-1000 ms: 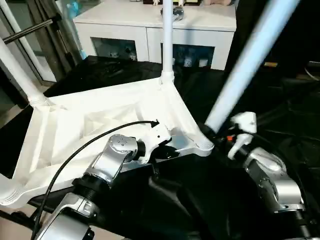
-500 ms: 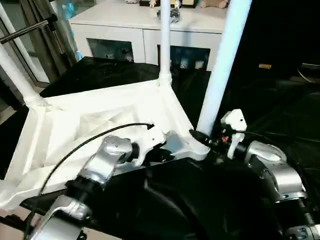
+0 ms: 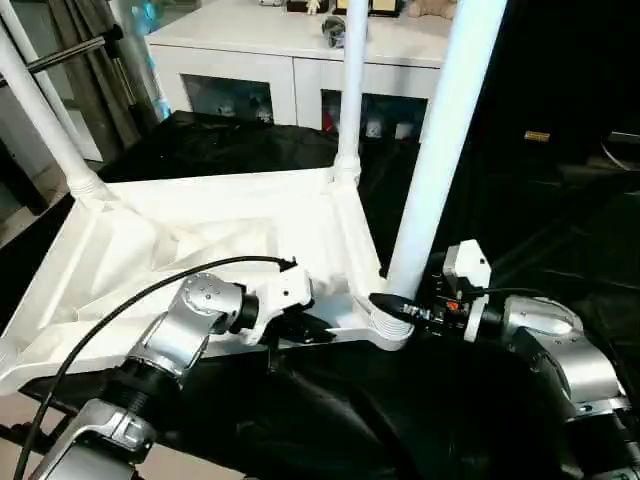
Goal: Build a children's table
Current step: Rotate leg to tighten
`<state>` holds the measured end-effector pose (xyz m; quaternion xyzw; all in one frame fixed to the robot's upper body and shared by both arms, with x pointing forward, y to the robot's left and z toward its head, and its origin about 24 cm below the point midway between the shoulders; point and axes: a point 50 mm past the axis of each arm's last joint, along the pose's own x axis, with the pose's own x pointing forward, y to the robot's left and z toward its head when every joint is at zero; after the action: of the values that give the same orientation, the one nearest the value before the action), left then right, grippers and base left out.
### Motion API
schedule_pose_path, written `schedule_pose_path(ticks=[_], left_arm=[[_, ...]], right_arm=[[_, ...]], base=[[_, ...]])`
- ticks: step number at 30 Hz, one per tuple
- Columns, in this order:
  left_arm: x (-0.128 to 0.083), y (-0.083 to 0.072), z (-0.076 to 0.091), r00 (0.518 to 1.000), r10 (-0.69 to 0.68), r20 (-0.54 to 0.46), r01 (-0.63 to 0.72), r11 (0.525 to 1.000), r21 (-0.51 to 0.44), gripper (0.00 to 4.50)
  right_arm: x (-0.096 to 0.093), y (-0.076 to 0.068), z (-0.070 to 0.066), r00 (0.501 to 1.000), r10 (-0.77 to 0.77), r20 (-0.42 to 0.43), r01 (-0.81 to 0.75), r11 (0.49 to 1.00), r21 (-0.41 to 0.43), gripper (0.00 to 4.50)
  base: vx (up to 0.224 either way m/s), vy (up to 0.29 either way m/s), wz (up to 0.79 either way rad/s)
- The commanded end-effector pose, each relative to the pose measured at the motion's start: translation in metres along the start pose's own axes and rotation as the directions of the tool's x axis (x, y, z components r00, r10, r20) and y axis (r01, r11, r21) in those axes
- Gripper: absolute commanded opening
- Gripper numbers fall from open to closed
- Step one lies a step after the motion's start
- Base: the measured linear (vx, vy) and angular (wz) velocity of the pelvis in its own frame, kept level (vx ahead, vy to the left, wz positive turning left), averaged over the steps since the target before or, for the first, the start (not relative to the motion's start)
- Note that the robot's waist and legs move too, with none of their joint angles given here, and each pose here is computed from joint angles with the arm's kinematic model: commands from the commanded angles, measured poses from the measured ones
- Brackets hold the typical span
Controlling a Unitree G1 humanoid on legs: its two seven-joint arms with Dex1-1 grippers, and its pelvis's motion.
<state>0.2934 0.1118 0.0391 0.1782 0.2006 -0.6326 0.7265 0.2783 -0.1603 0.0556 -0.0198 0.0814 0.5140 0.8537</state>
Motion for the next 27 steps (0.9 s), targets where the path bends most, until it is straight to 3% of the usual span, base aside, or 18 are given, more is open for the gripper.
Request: schedule_pose_path(ticks=[1, 3, 7, 11, 15, 27], left_arm=[[0.006, 0.011, 0.025, 0.996, 0.078, 0.053, -0.08, 0.996, 0.04, 0.0], [0.009, 0.014, 0.028, 0.993, 0.105, 0.055, -0.106, 0.994, 0.03, 0.0], [0.031, 0.028, 0.051, 0.962, 0.267, 0.051, -0.265, 0.963, -0.048, 0.0], [0.052, 0.029, 0.065, 0.937, 0.347, 0.03, -0.342, 0.933, -0.115, 0.0], [0.069, 0.026, 0.069, 0.918, 0.396, 0.001, -0.392, 0.91, -0.134, 0.0], [0.07, 0.027, 0.061, 0.904, 0.425, -0.051, -0.428, 0.893, -0.137, 0.0]], right_arm=[[0.005, -0.004, -0.034, 0.985, -0.132, -0.11, 0.143, 0.984, 0.104, 1.87], [0.007, -0.011, -0.034, 0.974, -0.2, -0.104, 0.212, 0.97, 0.119, 1.87], [0.019, -0.033, -0.043, 0.881, -0.44, -0.175, 0.466, 0.871, 0.158, 1.87], [0.031, -0.039, -0.051, 0.807, -0.531, -0.259, 0.582, 0.791, 0.19, 1.87], [0.044, -0.04, -0.051, 0.771, -0.577, -0.271, 0.633, 0.74, 0.228, 1.87], [0.061, -0.031, -0.056, 0.805, -0.509, -0.304, 0.579, 0.787, 0.212, 1.87]], base=[[0.0, 0.0, 0.0], [-0.026, 0.001, -0.01], [-0.052, 0.012, -0.06], [0.0, 0.0, 0.0], [0.0, 0.0, 0.0], [0.0, 0.0, 0.0]])
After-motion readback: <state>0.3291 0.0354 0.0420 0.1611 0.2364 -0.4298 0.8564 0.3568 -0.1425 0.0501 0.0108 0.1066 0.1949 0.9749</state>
